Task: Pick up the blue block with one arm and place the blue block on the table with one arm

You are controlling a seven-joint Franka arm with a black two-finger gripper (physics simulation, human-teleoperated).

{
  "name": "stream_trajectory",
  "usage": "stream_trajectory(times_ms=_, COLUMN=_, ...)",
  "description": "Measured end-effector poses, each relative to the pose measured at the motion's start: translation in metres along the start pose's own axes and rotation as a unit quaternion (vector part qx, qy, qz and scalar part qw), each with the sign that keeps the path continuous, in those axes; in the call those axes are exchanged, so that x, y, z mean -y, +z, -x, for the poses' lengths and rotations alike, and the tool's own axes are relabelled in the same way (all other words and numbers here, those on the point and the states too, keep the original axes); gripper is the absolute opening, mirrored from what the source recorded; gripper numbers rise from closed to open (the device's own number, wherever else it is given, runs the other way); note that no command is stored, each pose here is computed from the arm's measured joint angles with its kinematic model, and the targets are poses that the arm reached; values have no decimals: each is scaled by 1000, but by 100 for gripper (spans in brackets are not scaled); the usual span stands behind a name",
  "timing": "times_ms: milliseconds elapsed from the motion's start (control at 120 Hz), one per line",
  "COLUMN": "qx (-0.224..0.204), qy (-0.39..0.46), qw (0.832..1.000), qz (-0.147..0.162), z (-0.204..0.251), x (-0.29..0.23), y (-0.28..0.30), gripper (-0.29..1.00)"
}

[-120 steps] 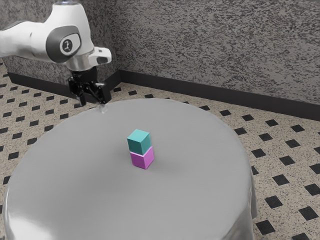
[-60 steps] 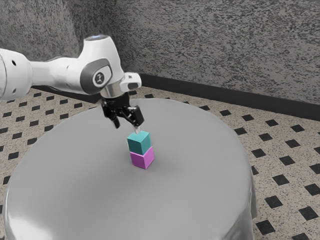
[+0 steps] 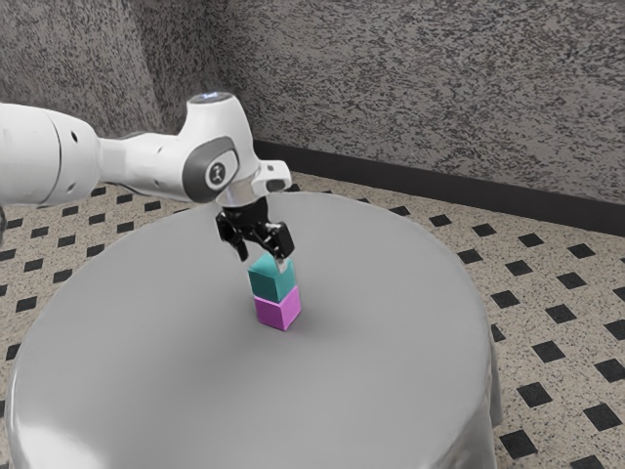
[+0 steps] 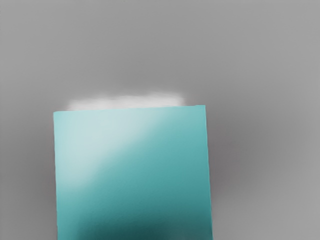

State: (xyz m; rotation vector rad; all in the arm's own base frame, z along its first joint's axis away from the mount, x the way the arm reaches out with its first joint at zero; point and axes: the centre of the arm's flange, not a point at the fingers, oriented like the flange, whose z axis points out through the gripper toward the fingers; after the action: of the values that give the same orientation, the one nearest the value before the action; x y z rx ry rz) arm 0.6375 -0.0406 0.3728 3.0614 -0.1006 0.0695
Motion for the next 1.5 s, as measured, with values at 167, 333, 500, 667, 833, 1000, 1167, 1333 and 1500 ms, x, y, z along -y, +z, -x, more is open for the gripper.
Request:
stream_trajectory(times_ms=167, qx=-2, qy=3, qw=1000, qz=-2, z=-3, x=5, y=1, gripper=70)
stream_trajectory(times_ms=333, qx=1, qy=6, qw=1000, qz=-1, z=-8, x=5, y=12, gripper=70)
stream_trajectory(times_ms=500, qx=3, qy=2, qw=1000, qz=8, z=-10, x=5, y=26, gripper=70)
stream_trajectory(times_ms=667, qx=8, qy=1, qw=1000, qz=10, z=-11, x=7, y=44, gripper=70)
stream_trajectory(times_ms=833, qx=9, qy=0, qw=1000, qz=10, z=-12, x=9, y=51, gripper=70)
stream_trajectory(times_ms=1000, qx=10, qy=0, qw=1000, qz=9, z=-12, x=11, y=56, gripper=59)
stream_trajectory(times_ms=1167, qx=6, qy=-8, qw=1000, qz=0, z=-12, x=22, y=52, gripper=33)
stream_trajectory(times_ms=1333, qx=-33, qy=-5, qw=999, qz=-9, z=-9, x=19, y=-12, gripper=28)
stream_trajectory(times_ms=1500, qx=-22, qy=-35, qw=999, qz=-27, z=5, x=61, y=-26, gripper=28)
